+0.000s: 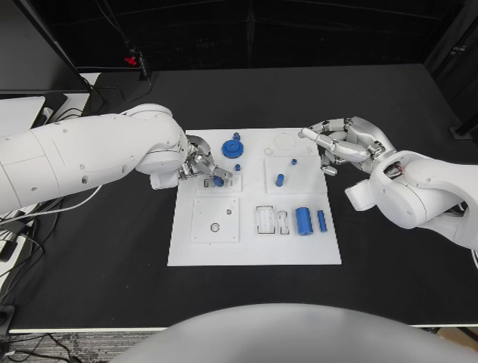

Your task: Assemble the parts on the task board

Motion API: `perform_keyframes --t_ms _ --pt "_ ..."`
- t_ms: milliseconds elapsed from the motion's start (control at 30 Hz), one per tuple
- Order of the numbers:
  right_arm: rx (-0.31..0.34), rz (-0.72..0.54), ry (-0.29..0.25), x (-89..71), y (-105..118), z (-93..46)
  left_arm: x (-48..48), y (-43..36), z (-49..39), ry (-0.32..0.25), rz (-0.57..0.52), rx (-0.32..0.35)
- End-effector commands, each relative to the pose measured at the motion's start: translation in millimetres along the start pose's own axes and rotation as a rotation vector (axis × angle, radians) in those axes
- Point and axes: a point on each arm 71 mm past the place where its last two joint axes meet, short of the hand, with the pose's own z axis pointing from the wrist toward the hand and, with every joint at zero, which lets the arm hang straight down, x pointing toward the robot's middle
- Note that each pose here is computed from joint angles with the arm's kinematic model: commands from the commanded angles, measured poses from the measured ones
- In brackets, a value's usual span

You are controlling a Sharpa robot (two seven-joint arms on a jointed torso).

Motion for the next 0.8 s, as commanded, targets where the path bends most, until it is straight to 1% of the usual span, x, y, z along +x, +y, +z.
perform_keyframes --t_ms 33,500,800 --pt "-0.003 0.004 0.007 0.6 0.8 0.1 7.6 2.9 2.9 0.041 0.029 -0.021" --pt "0.003 0.005 0.01 0.8 -0.1 0.4 9.5 -0.7 1.9 0.032 0.024 0.006" --pt "0.007 0.005 0.012 1.1 -0.7 0.3 9.2 -0.4 1.3 0.023 0.017 0.013"
